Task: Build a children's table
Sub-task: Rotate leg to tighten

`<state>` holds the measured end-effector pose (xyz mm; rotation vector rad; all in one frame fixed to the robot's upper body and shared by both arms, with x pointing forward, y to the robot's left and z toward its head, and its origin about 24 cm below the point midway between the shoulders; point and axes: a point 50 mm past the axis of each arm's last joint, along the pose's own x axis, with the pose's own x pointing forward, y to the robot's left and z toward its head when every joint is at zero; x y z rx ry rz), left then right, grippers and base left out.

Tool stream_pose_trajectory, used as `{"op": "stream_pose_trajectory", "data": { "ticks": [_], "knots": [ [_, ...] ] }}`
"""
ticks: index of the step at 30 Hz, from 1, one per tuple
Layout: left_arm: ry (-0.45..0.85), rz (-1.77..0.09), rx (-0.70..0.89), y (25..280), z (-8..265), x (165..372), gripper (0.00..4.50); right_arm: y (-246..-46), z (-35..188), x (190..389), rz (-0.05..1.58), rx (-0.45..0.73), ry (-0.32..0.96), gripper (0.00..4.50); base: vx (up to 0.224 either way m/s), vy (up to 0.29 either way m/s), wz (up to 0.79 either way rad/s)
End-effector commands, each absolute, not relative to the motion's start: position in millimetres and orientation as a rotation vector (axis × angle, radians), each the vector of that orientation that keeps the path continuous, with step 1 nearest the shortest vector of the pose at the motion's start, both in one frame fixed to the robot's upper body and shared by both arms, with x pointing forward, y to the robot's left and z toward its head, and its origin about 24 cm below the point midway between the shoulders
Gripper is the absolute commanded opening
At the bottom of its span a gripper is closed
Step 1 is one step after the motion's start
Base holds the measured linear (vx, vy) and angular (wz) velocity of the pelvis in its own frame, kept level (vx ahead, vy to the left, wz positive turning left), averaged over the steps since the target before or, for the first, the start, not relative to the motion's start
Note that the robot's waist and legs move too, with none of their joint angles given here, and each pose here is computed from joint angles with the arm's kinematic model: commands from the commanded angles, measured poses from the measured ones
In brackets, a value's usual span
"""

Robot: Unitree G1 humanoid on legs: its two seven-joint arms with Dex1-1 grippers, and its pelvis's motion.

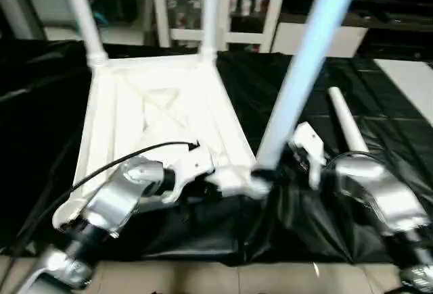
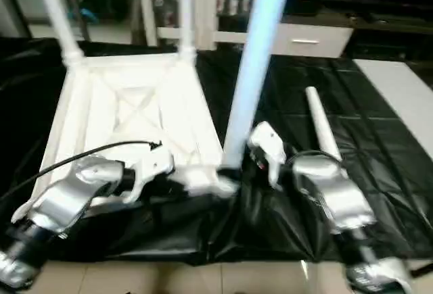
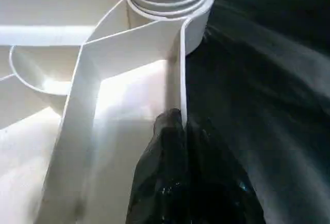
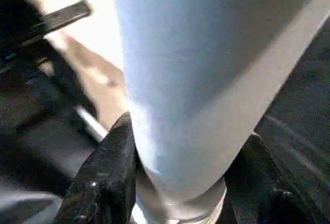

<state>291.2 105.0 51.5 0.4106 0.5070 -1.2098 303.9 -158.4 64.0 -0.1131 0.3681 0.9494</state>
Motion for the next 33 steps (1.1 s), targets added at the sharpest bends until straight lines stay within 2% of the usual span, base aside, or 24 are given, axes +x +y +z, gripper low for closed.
{"op": "stream_pose_trajectory", "data": {
  "ticks": [1, 4, 8, 9, 17, 20, 24, 25, 27, 28, 33],
  "knots": [
    [0.431, -1.221, 0.378, 85.0, 62.5, 295.9, 0.0, -161.7, 42.2, 309.8, 0.771, -0.097, 0.463, 1.98, 0.0, 0.0, 0.0],
    [0.443, -1.145, 0.332, 78.9, 61.0, 303.0, 0.0, -154.3, 33.6, 315.3, 0.665, -0.071, 0.474, 1.97, 0.0, 0.0, 0.0],
    [0.467, -0.994, 0.294, 66.8, 58.1, 318.1, 0.0, -139.1, 20.1, 327.5, 0.448, -0.042, 0.504, 1.96, 0.0, 0.0, 0.0],
    [0.465, -0.914, 0.284, 62.1, 58.3, 326.2, 0.0, -133.1, 16.4, 333.1, 0.349, -0.034, 0.517, 1.96, 0.0, 0.0, 0.0],
    [0.429, -0.736, 0.316, 55.3, 60.6, 343.9, 0.0, -107.3, 15.5, 347.6, 0.091, 0.056, 0.537, 1.96, 0.0, 0.0, 0.0],
    [0.432, -0.751, 0.321, 54.7, 60.0, 343.2, 0.0, -93.4, 21.5, 351.4, 0.112, 0.088, 0.508, 1.96, 0.0, 0.0, 0.0],
    [0.428, -0.792, 0.332, 56.5, 60.8, 339.8, 0.0, -88.2, 30.9, 353.0, 0.208, 0.108, 0.432, 1.96, 0.0, 0.0, 0.0],
    [0.43, -0.82, 0.332, 58.5, 60.2, 336.7, 0.0, -89.7, 34.8, 352.5, 0.237, 0.13, 0.407, 2.52, 0.0, 0.0, 0.0],
    [0.427, -0.836, 0.334, 60.0, 59.6, 334.8, 0.0, -91.7, 36.6, 351.9, 0.248, 0.136, 0.399, 2.52, 0.0, 0.0, 0.0],
    [0.427, -0.867, 0.336, 64.4, 58.4, 330.0, 0.0, -97.5, 41.3, 349.5, 0.285, 0.132, 0.375, 2.75, 0.0, 0.0, 0.0],
    [0.412, -0.943, 0.353, 71.8, 58.8, 319.9, 0.0, -111.1, 47.4, 341.5, 0.374, 0.09, 0.363, 3.18, 0.0, 0.0, 0.0]
  ]
}}
